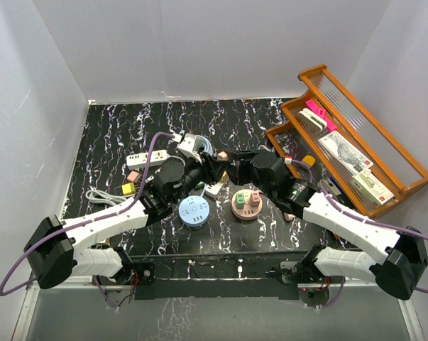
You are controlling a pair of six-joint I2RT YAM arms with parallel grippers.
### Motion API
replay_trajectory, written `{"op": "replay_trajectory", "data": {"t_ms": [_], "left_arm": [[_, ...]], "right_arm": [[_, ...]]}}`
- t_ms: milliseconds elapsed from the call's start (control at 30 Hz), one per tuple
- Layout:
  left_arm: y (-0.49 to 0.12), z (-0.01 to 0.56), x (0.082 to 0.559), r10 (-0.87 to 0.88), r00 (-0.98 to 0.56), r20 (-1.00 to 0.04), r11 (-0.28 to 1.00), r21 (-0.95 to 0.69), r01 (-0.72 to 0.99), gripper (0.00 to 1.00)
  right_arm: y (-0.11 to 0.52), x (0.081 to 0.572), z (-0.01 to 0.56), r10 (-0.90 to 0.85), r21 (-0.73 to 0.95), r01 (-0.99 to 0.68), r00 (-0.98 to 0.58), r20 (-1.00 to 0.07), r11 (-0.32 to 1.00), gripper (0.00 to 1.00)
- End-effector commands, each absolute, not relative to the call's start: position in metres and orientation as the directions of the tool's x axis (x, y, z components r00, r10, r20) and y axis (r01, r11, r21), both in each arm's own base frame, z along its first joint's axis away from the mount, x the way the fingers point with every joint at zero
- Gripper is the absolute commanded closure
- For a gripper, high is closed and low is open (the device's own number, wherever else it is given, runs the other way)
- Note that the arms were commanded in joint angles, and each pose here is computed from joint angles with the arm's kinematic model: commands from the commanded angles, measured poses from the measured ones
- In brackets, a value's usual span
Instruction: Insert the plug
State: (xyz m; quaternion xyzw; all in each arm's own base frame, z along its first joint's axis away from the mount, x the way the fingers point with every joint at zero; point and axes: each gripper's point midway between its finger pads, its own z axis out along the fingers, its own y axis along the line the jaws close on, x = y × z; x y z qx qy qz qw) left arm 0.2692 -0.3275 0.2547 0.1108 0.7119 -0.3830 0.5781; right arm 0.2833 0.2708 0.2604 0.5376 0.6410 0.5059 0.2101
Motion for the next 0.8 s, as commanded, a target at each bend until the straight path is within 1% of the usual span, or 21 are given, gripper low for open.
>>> {"op": "replay_trajectory", "data": {"t_ms": [0,33,67,100,133,200,267,300,333,400,533,633,767], "left_arm": [[-0.326,0.271,0.273,-0.308,-0.29,-0.906,0.69,-0.423,0.588,0.91],[-0.324,0.274,0.273,-0.311,-0.281,-0.908,0.691,-0.419,0.59,0.98],[-0.323,0.278,0.273,-0.309,-0.27,-0.912,0.692,-0.411,0.594,1.0],[-0.322,0.281,0.272,-0.301,-0.262,-0.917,0.695,-0.399,0.598,1.0],[-0.32,0.283,0.273,-0.286,-0.255,-0.923,0.702,-0.384,0.6,1.0],[-0.316,0.286,0.274,-0.245,-0.252,-0.936,0.727,-0.349,0.591,1.0],[-0.307,0.285,0.276,-0.184,-0.261,-0.948,0.756,-0.306,0.578,1.0],[-0.302,0.288,0.277,-0.159,-0.266,-0.951,0.763,-0.29,0.577,1.0],[-0.296,0.286,0.277,-0.124,-0.282,-0.951,0.77,-0.271,0.578,1.0],[-0.283,0.282,0.275,-0.053,-0.313,-0.948,0.77,-0.238,0.592,1.0],[-0.252,0.261,0.262,0.113,-0.401,-0.909,0.781,-0.168,0.602,1.0],[-0.236,0.241,0.246,0.217,-0.488,-0.846,0.79,-0.142,0.597,1.0],[-0.233,0.209,0.213,0.37,-0.555,-0.745,0.71,-0.159,0.686,1.0]], "right_arm": [[0.279,0.286,0.294,0.875,0.899,0.41,-0.366,0.316,-0.153,0.68],[0.278,0.287,0.292,0.877,0.901,0.408,-0.368,0.309,-0.146,0.65],[0.277,0.287,0.29,0.881,0.906,0.403,-0.372,0.293,-0.132,0.59],[0.276,0.287,0.288,0.885,0.914,0.391,-0.379,0.269,-0.11,0.46],[0.275,0.288,0.287,0.892,0.923,0.376,-0.386,0.235,-0.081,0.36],[0.272,0.289,0.285,0.906,0.945,0.326,-0.403,0.13,0.009,0.22],[0.265,0.289,0.276,0.911,0.948,0.296,-0.412,0.018,0.116,0.13],[0.261,0.288,0.271,0.909,0.944,0.288,-0.416,-0.029,0.161,0.1],[0.256,0.286,0.266,0.905,0.938,0.281,-0.42,-0.072,0.205,0.09],[0.244,0.279,0.252,0.899,0.923,0.283,-0.42,-0.126,0.262,0.08],[0.218,0.264,0.233,0.901,0.912,0.278,-0.395,-0.179,0.303,0.08],[0.197,0.253,0.225,0.911,0.91,0.279,-0.361,-0.197,0.308,0.09],[0.184,0.247,0.225,0.894,0.901,0.228,-0.353,-0.276,0.368,0.12]]}}
